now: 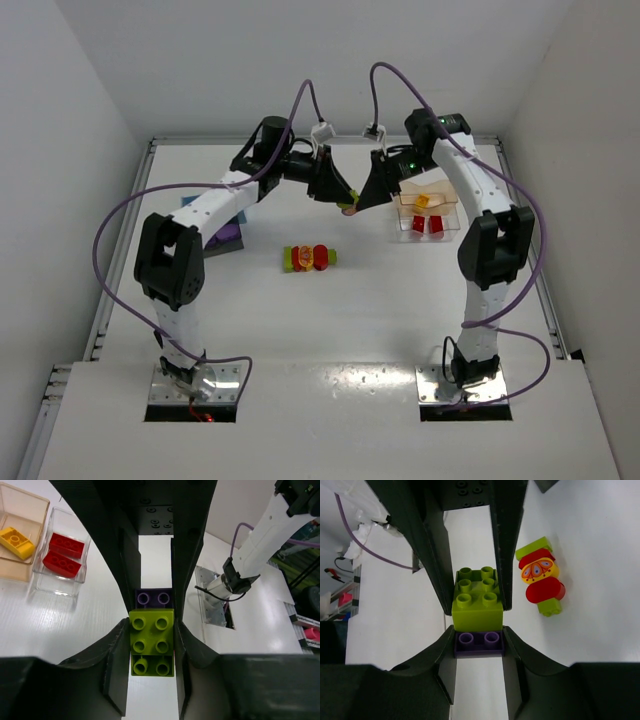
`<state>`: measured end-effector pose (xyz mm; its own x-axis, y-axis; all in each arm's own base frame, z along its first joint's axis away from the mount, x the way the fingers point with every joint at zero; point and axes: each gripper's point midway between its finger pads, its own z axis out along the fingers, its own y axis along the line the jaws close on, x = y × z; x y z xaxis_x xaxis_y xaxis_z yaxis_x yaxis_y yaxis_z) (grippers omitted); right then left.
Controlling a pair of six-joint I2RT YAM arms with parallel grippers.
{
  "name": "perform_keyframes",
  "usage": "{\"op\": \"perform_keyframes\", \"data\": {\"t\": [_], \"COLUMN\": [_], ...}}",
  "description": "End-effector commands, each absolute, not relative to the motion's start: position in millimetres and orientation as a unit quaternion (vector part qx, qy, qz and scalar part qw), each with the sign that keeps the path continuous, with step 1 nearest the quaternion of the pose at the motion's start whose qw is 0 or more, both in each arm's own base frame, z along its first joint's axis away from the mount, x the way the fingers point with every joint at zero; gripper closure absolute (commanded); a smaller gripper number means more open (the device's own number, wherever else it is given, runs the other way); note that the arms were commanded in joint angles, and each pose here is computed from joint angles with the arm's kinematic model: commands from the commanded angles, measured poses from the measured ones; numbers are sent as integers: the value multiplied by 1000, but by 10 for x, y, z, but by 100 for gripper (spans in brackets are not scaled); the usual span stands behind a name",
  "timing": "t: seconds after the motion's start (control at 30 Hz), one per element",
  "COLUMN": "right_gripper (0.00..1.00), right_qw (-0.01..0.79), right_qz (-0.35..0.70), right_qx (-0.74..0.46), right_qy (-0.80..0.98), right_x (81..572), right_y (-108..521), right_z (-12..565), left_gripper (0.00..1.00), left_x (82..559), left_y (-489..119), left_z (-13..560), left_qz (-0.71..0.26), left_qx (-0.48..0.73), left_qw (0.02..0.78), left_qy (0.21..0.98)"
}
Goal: Sort the legos into containers by color
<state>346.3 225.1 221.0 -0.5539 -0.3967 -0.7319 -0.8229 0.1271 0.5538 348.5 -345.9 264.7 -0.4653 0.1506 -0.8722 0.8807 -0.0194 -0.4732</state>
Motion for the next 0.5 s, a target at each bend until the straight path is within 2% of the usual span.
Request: {"op": "perform_keyframes", "data": {"t": [0.0, 0.03, 0.07, 0.13, 0.33, 0.4, 0.43, 0.47], "right_gripper": [100, 100, 100, 100, 100, 100, 100, 100], "right_qw": [255, 258, 253, 251, 213, 202, 202, 199], "right_qz": [514, 512, 514, 511, 497, 496, 496, 491], "right_qx": [-443, -446, -443, -445, -462, -458, -458, -465], "right_qy": [689, 687, 689, 691, 703, 710, 710, 709], "right_x": [3454, 3441, 3429, 3427, 3185, 3119, 3119, 3047], "right_y": [2317, 2315, 2312, 2302, 2213, 2187, 2186, 2204], "right_z": [2563, 2596, 2565, 2518, 2231, 2172, 2172, 2188], "left_gripper": [71, 76, 85, 90, 93, 93, 93, 93], "left_x": [3480, 3489, 3497, 3523, 4040, 4358, 4450, 4615], "left_y": [-3509, -3513, -3517, -3526, -3207, -2985, -2891, -2743], "left_z": [2623, 2655, 2688, 2648, 3158, 3394, 3388, 3554], "left_qz": [-585, -585, -584, -584, -567, -534, -519, -477], "left_qx": [430, 431, 433, 425, 380, 364, 348, 359], "left_qw": [317, 321, 324, 320, 412, 466, 468, 512], "left_qy": [610, 608, 605, 613, 603, 604, 625, 618]}}
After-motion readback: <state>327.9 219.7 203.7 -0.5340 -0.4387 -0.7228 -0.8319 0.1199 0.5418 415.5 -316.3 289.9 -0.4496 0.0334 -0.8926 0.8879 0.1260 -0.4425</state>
